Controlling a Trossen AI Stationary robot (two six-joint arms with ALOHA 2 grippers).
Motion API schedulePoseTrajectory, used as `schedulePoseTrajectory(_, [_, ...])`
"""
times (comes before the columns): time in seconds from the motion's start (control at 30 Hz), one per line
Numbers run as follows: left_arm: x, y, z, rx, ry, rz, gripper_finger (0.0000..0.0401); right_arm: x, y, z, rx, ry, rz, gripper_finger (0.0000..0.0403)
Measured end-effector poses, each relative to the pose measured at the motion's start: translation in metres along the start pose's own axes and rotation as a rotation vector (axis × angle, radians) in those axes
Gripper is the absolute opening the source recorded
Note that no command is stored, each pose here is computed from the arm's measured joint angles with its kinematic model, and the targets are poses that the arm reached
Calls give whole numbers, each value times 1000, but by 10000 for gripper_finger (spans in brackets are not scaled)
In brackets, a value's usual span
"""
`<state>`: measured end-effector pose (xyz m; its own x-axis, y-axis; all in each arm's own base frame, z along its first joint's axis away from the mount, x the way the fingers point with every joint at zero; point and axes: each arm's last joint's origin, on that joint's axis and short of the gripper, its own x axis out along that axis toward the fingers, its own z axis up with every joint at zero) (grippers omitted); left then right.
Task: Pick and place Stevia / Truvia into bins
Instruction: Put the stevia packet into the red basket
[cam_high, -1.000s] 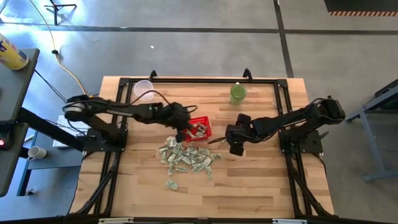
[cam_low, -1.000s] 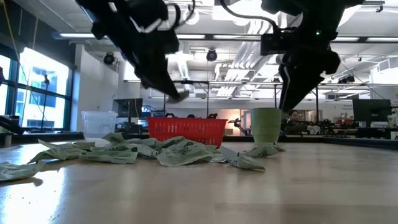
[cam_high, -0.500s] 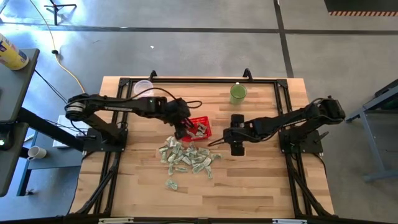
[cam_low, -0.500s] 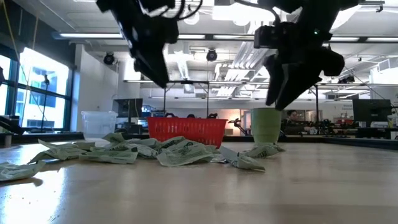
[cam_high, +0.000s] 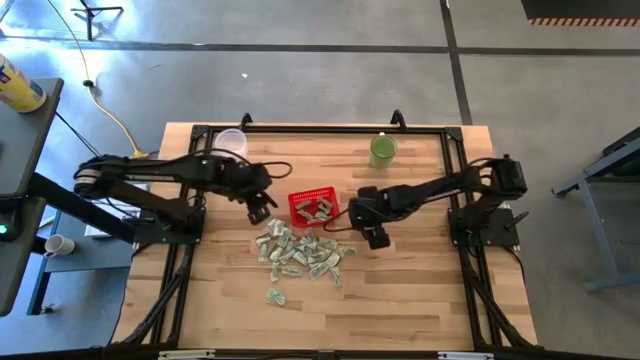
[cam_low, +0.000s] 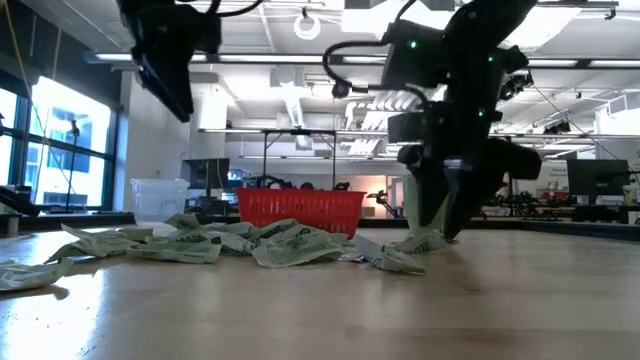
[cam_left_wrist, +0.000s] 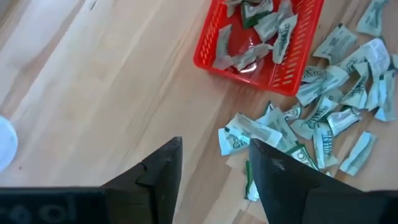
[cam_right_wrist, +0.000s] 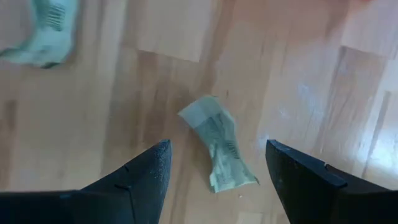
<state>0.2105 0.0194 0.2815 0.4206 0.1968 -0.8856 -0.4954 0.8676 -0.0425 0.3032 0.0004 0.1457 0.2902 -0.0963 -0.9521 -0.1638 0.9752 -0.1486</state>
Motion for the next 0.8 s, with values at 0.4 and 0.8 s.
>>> schedulePoseTrajectory(0.4, [-12,10,-17,-35,-21,-7,178,13,-11,-4,128,19,115,170])
schedulePoseTrajectory(0.8, [-13,13,-23,-4,35,26,168,-8,-11,13,335,4,209,18])
